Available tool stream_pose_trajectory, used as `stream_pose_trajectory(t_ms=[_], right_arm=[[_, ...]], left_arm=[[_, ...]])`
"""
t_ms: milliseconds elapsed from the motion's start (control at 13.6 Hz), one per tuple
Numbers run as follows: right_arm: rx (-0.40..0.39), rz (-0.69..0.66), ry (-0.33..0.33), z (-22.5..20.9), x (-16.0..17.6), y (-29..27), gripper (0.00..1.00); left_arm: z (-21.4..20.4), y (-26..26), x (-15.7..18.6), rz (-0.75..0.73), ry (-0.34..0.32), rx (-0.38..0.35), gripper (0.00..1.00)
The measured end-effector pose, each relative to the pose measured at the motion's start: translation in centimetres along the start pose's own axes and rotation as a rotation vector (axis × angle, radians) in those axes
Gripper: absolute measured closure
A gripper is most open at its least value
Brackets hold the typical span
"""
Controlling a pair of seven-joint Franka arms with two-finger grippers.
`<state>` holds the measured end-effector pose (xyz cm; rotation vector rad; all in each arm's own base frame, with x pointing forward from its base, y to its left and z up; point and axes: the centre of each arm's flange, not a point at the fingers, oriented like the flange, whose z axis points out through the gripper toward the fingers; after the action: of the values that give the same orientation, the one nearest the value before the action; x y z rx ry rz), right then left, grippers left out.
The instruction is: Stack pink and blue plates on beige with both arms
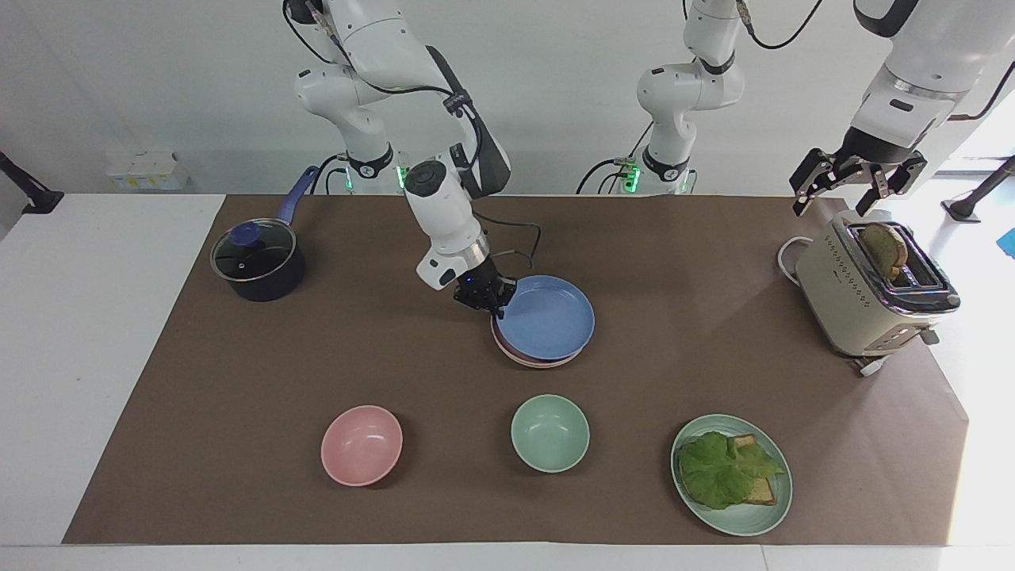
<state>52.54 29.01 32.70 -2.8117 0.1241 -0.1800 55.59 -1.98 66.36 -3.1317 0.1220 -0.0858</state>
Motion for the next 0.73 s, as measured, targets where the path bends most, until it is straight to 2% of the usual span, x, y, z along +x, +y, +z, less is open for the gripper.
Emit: stream_pose_trajectory(t_ms=[514, 734], right_arm=[[-0.037, -0.049, 0.023, -0.42, 0.68, 0.4, 0.94], [-0.036, -0.05, 0.025, -0.48, 0.74, 0.38, 0.63]], left_arm=[[0.0, 0.0, 0.0, 0.0, 0.0, 0.0, 0.0], [0.0, 0.0, 0.0, 0.0, 0.0, 0.0, 0.0]])
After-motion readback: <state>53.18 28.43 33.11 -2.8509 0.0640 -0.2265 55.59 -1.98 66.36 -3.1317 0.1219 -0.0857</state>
